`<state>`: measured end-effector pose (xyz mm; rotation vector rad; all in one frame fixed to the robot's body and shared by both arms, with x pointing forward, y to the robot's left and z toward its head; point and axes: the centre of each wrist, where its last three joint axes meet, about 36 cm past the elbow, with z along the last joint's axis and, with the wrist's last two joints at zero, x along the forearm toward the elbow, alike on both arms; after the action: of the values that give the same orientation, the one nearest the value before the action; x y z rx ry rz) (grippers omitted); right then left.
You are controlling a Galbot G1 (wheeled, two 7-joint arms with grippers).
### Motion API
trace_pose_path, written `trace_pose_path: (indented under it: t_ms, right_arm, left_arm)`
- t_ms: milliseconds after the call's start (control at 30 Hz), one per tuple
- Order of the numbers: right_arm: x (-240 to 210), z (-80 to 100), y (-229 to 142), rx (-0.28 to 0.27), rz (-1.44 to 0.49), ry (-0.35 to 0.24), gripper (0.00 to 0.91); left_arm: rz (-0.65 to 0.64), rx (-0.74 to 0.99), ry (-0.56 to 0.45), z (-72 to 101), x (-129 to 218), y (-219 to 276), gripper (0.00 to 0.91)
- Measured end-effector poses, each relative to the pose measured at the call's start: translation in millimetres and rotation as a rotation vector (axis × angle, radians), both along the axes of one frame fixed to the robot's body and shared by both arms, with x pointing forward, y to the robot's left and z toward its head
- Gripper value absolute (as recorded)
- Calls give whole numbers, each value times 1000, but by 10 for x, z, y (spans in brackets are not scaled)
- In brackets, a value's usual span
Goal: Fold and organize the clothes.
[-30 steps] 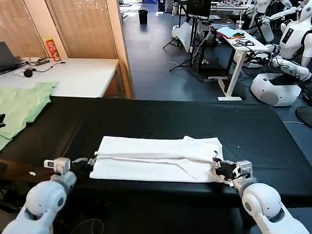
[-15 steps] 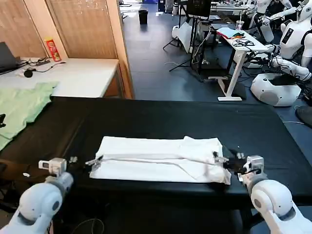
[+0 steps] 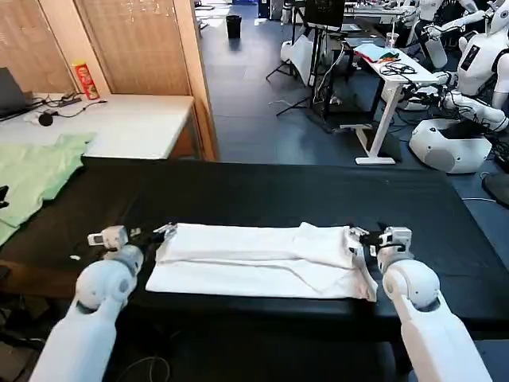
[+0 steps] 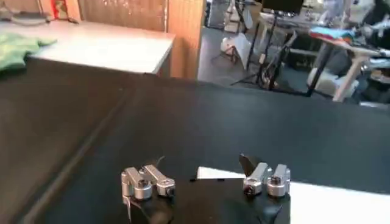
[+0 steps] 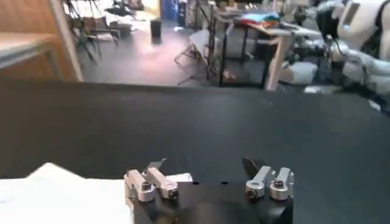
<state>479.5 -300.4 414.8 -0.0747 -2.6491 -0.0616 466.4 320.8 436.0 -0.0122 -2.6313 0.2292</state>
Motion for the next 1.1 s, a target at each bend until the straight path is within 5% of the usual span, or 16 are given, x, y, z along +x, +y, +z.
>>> trace_pose_path:
  t_ms: [67, 200, 233, 267, 300, 367, 567, 733, 767, 800, 833, 1100]
  right_arm:
    - [12, -26, 28, 9, -1, 3, 741]
    - [17, -77, 74, 19, -5, 8, 683]
    - [15, -91, 92, 21, -4, 8, 556]
    - [12, -101, 98, 20, -4, 7, 468]
    - [7, -117, 105, 18, -5, 4, 244]
    - [-12, -151, 138, 15, -6, -4, 78]
    - [-56, -229, 198, -30, -74, -51, 49]
    - [-100, -246, 236, -7, -84, -66, 49]
    - [-111, -245, 236, 1, -75, -66, 146]
    - [-127, -240, 234, 8, -62, -66, 371]
    - [-148, -234, 226, 13, -49, -68, 878]
    - [-321, -71, 111, 28, -36, -96, 878]
  left_arm:
    - [2, -4, 16, -58, 32, 7, 800]
    - [9, 0, 48, -155, 76, -7, 653]
    - [12, -2, 49, -173, 86, -12, 429]
    - [14, -3, 50, -187, 97, -14, 302]
    - [17, -5, 53, -205, 109, -14, 88]
    - [24, -5, 61, -243, 126, -18, 0]
    - [3, 31, 18, -291, 114, -62, 0]
    - [-24, 130, -71, -308, 132, -144, 0]
    - [-26, 136, -78, -308, 140, -165, 146]
    - [-31, 138, -83, -306, 146, -177, 419]
    - [-35, 138, -90, -305, 152, -185, 878]
    - [-44, 157, -121, -269, 126, -155, 878]
